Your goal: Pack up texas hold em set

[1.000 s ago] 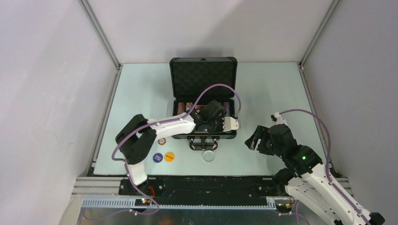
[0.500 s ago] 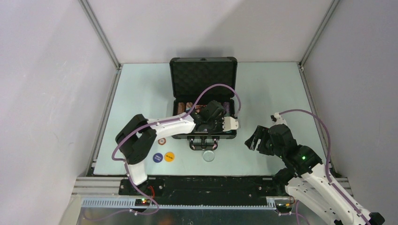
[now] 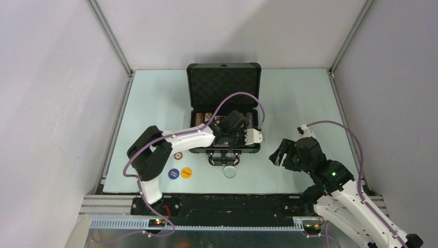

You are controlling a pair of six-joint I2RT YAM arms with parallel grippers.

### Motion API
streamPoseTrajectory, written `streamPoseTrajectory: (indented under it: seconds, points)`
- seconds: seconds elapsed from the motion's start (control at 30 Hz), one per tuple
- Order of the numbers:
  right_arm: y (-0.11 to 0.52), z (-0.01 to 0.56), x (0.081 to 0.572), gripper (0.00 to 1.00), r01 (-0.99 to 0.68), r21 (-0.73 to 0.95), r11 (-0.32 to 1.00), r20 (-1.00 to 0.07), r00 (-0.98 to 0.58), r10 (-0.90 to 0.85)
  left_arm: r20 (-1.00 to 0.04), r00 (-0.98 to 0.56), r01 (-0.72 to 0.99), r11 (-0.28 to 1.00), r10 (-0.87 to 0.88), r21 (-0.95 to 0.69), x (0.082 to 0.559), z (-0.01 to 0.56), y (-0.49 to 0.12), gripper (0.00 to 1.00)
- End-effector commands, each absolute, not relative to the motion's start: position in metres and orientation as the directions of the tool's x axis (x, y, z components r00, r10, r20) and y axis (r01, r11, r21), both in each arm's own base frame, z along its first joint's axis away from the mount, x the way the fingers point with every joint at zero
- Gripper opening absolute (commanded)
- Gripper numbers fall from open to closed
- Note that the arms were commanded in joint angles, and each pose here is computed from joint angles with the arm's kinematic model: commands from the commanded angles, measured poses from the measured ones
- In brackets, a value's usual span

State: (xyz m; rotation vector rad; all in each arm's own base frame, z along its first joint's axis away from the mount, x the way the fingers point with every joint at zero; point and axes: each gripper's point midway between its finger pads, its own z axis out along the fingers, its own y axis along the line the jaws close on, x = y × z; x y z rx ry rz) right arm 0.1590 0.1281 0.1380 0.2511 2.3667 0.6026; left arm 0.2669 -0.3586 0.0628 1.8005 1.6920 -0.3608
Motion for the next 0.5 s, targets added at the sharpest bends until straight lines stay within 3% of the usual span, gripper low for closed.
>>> streamPoseTrajectory:
  seconds: [0.0,0.3,0.47]
  points:
    - [0.13,0.141,0.161,0.71,0.0,0.49,0.872,-0.579,-0.748,0.326,-0.651,0.162,0.958,0.039,0.742,0.283,0.271,0.094,-0.37,0.27]
    - [0.125,0.149,0.163,0.71,0.002,0.504,0.864,-0.602,-0.716,0.353,-0.693,0.161,0.948,0.085,0.703,0.307,0.27,0.131,-0.367,0.27]
    - [0.126,0.148,0.162,0.71,0.004,0.505,0.863,-0.596,-0.721,0.353,-0.744,0.048,0.917,0.267,0.667,0.298,0.279,0.166,-0.353,0.28]
